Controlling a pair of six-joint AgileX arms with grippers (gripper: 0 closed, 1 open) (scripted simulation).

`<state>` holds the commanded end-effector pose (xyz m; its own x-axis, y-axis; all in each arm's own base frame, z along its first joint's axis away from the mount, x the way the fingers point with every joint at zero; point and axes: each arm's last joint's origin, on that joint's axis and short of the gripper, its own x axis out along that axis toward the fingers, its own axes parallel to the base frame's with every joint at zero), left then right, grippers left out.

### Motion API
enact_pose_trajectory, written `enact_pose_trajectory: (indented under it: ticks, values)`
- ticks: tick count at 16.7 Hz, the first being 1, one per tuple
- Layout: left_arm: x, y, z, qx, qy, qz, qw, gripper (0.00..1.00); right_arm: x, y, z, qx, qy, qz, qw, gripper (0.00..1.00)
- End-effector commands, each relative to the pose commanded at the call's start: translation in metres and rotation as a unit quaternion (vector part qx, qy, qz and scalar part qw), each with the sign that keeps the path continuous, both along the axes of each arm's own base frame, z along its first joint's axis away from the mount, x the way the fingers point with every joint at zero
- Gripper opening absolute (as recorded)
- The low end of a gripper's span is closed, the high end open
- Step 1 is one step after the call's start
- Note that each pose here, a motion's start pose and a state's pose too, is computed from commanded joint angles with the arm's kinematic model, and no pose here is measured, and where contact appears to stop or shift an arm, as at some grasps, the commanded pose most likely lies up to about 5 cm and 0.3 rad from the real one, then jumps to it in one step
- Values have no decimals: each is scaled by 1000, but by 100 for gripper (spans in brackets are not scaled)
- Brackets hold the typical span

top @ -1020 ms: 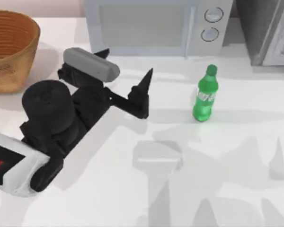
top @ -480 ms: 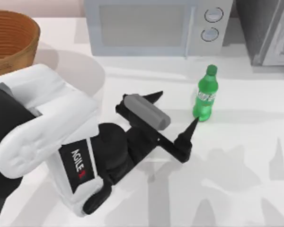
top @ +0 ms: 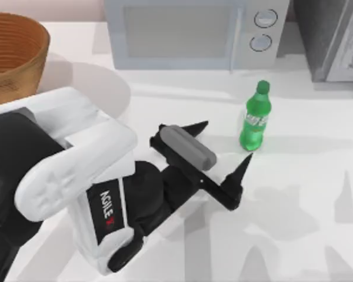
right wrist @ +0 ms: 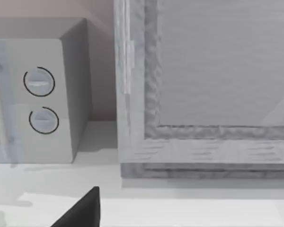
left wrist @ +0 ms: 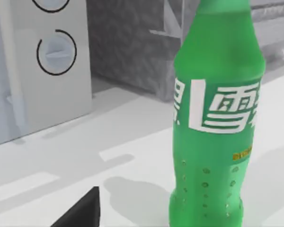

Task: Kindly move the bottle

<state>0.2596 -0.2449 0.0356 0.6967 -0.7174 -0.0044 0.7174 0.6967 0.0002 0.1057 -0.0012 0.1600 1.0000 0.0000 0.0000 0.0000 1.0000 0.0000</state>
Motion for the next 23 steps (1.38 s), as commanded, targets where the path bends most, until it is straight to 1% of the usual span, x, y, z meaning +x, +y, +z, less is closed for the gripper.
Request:
enact_pose_trajectory:
  ticks: [4,11,13,17,23]
  values:
    - [11,-13,-2,0,0,-2,1000,100,0,0,0,0,0,0,1000,100]
    - [62,-67,-1,-3,-3,-3,1000,100,0,0,0,0,0,0,1000,100]
    - [68,-73,0,-2,-2,-3,1000,100,0,0,0,0,0,0,1000,100]
    - [69,-74,0,-1,-1,-3,1000,100,0,0,0,0,0,0,1000,100]
    - [69,-74,0,-1,-1,-3,1000,55,0,0,0,0,0,0,1000,100]
